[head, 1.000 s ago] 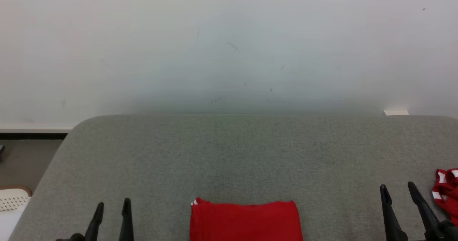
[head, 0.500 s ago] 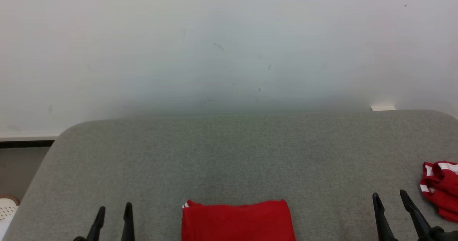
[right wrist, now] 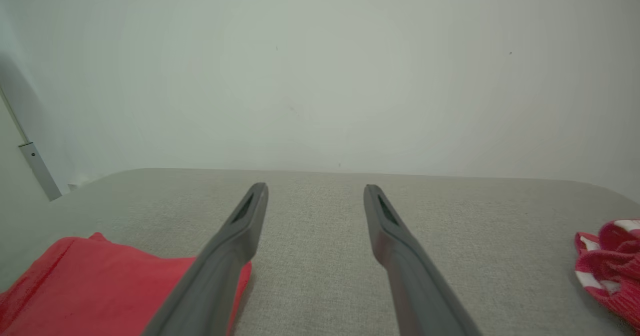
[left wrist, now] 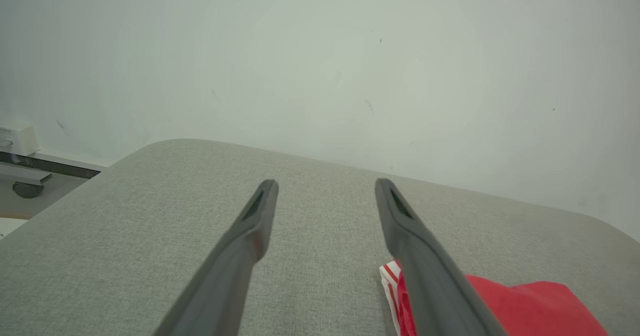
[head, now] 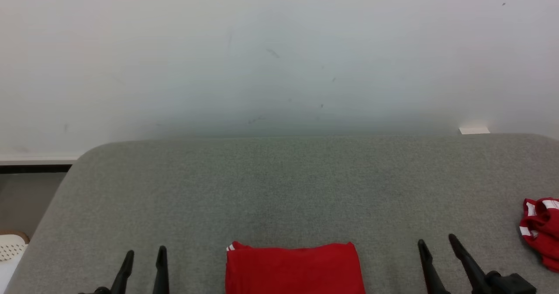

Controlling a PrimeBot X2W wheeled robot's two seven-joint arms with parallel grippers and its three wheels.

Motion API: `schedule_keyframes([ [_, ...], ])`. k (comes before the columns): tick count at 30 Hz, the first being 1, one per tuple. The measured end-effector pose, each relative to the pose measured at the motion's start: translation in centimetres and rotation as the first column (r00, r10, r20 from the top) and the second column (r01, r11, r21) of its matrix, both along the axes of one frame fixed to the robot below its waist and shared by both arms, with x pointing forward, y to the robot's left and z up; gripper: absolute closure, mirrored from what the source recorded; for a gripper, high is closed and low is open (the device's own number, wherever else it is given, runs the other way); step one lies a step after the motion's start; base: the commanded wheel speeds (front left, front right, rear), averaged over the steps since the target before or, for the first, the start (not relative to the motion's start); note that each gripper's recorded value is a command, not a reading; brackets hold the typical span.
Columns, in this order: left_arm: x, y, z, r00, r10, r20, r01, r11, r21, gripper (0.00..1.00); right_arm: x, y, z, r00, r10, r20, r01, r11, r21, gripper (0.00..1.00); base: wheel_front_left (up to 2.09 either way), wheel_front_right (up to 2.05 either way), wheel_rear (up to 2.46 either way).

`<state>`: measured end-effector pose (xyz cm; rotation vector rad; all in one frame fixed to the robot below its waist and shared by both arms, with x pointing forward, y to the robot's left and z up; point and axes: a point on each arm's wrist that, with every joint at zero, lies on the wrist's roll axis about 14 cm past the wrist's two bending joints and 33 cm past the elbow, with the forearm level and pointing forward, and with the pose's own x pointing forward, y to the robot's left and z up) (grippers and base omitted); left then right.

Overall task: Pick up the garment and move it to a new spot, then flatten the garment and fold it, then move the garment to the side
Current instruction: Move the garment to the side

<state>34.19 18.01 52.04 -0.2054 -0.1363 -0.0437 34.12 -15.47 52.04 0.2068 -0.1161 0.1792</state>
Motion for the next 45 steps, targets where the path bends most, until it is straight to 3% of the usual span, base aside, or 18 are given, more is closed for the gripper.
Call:
schedule_keyframes([
  [6,-0.1,0.2,-0.1,1.000,0.006,-0.004,-0.006,1.000,-0.012,0.00,1.6,4.9,-2.1,0.981,0.148,-0.128,-0.149,0.989,0.006,0.00,0.00,0.00,0.00],
  [10,-0.4,0.6,-0.4,1.000,0.022,-0.010,-0.022,1.000,-0.022,0.00,2.5,7.4,-4.2,0.942,0.216,-0.258,-0.221,0.975,0.010,0.00,0.00,0.00,0.00],
  [19,-1.2,2.4,-0.8,0.996,0.080,-0.024,-0.081,0.996,-0.032,0.00,2.3,10.5,-9.7,0.797,0.290,-0.530,-0.314,0.948,0.046,0.00,0.00,0.00,0.00],
  [31,-1.9,3.7,-1.4,0.992,0.122,-0.042,-0.123,0.992,-0.036,0.00,0.3,12.9,-13.5,0.613,0.353,-0.707,-0.364,0.920,0.144,0.00,0.00,0.00,0.00],
  [32,-1.9,3.8,-1.4,0.991,0.123,-0.042,-0.125,0.992,-0.036,0.00,0.1,13.1,-13.7,0.600,0.357,-0.716,-0.371,0.917,0.146,0.02,0.00,0.00,0.00],
  [33,-1.9,3.8,-1.4,0.991,0.124,-0.043,-0.126,0.991,-0.036,0.00,0.0,13.3,-13.7,0.592,0.361,-0.720,-0.380,0.913,0.145,0.27,0.00,0.00,0.00],
  [34,-1.9,3.8,-1.4,0.991,0.125,-0.043,-0.126,0.991,-0.036,0.00,-0.1,13.4,-13.7,0.588,0.365,-0.722,-0.383,0.912,0.149,0.67,0.00,0.00,0.00],
  [35,-1.9,3.9,-1.4,0.991,0.126,-0.043,-0.127,0.991,-0.036,0.00,-0.2,13.5,-13.7,0.585,0.370,-0.722,-0.387,0.909,0.152,1.00,0.00,0.00,0.00],
  [38,-1.8,3.8,-1.5,0.991,0.124,-0.044,-0.126,0.991,-0.036,0.00,-0.2,14.2,-13.2,0.600,0.389,-0.699,-0.401,0.902,0.158,1.00,0.00,0.00,0.00],
  [45,-1.4,3.2,-1.1,0.994,0.103,-0.033,-0.105,0.994,-0.036,0.00,1.3,13.4,-11.4,0.695,0.374,-0.614,-0.378,0.916,0.131,1.00,0.00,0.00,0.00],
])
